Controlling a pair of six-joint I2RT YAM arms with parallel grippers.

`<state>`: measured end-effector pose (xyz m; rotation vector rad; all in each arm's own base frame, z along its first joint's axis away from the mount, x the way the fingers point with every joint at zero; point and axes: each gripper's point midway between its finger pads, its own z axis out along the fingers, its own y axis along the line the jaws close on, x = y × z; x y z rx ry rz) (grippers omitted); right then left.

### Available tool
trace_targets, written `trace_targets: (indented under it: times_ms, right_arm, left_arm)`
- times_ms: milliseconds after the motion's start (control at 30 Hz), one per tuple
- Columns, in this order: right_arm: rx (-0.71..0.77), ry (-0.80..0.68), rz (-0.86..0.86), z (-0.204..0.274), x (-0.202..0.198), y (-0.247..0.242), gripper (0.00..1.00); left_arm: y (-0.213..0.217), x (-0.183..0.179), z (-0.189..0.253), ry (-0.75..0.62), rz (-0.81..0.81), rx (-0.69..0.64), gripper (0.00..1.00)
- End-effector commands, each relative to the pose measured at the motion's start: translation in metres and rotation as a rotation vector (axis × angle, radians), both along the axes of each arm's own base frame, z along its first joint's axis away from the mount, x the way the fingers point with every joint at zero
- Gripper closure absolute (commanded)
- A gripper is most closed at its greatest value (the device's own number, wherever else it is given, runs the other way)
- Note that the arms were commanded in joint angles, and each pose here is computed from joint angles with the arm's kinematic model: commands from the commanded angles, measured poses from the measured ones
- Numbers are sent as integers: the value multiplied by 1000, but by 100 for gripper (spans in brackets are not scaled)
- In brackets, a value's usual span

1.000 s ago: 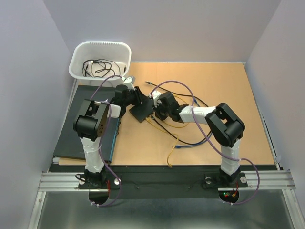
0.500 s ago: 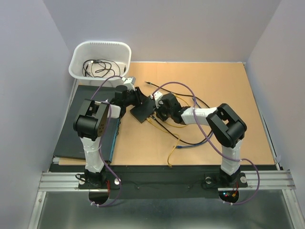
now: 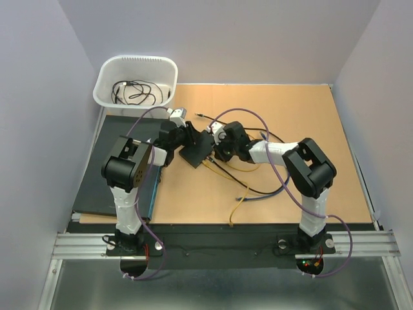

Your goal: Insert the plug into the switch port

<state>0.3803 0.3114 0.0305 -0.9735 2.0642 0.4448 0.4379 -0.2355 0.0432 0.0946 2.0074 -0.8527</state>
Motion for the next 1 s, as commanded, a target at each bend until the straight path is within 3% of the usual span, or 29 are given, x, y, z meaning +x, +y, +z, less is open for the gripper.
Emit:
trace_targets:
  times_ms: [0, 100, 133, 233, 467, 600, 700, 800, 967]
  right_arm:
    - [143, -203, 97, 63, 52, 47, 100]
    - [132, -228, 76, 76, 75, 57, 99]
    - [82, -171, 61, 53, 76, 55, 100]
    - [56, -164, -4, 51, 93, 56, 99]
    - [68, -160, 1, 47, 91, 74, 100]
    - [64, -197, 94, 54, 75, 96, 100]
    - [27, -283, 165, 54, 59, 108, 100]
    - [102, -474, 152, 91, 57, 112, 100]
    - [131, -539, 130, 94, 51, 102, 100]
  left_arm:
    - [-37, -185, -117, 639, -312, 100, 58]
    - [-42, -198, -120, 659, -322, 91, 58]
    - [-46, -202, -121, 662, -333, 90, 58]
    - [-49, -211, -124, 674, -349, 77, 58]
    - [-56, -224, -129, 688, -373, 72, 59]
    - [-63, -229, -131, 690, -394, 70, 59]
    - [-69, -234, -129, 690, -417, 49, 59]
    - [-69, -239, -130, 699, -429, 25, 59]
    - [-68, -248, -133, 718, -442, 0, 60]
